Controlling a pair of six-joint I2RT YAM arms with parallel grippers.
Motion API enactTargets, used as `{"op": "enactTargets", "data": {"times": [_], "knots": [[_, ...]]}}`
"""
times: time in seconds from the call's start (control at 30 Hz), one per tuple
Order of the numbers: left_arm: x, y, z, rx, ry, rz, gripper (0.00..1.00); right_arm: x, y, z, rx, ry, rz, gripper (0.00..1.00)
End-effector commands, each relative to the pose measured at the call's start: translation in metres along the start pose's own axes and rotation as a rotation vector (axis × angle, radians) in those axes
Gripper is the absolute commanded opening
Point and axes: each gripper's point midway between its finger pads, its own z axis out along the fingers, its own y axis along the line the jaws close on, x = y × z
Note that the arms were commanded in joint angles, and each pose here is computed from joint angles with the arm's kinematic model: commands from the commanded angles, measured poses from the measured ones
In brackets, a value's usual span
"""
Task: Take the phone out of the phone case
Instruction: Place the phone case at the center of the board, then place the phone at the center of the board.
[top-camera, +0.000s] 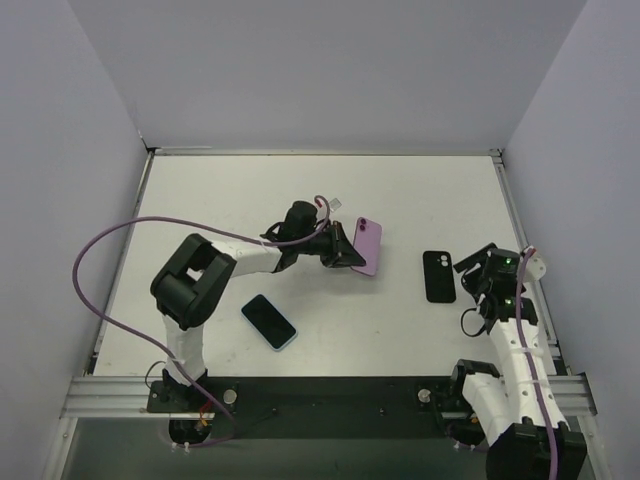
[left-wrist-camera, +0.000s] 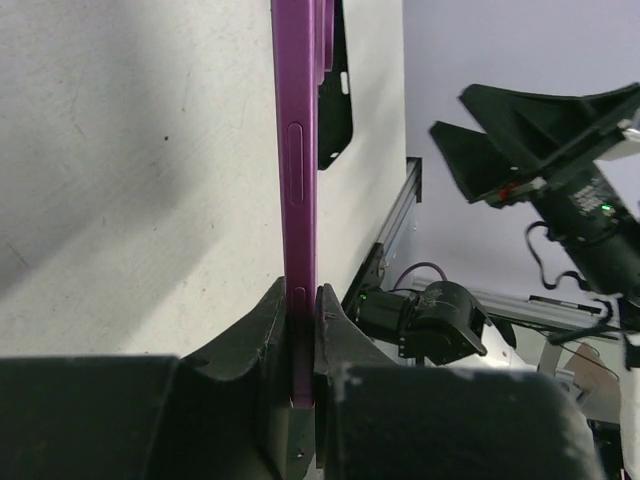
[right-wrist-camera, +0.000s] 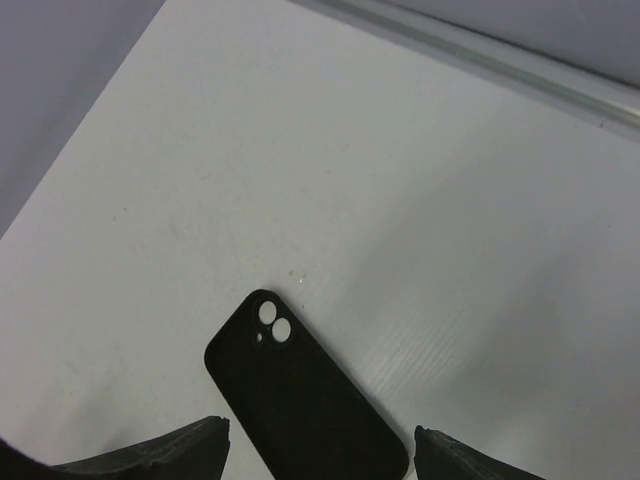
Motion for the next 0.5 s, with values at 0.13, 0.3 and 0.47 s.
{"op": "enactTargets", "data": {"times": [0.13,0.3,0.47], "knots": [[0.000,0.028,0.029,-0.074,0.041,0.017,0.00,-0.036,-0.004,-0.032,0.062,-0.106,-0.083,0.74],[0.008,0.053,0.033,-0.165,0.063,-0.010,0.01,-0.025,0.020,-0.043,-0.015,-0.077,-0.164,0.75],[0.007,0.063,0.027,-0.252,0.049,0.013,0.64,-0.009,0.044,-0.050,-0.075,-0.043,-0.241,0.75]]}}
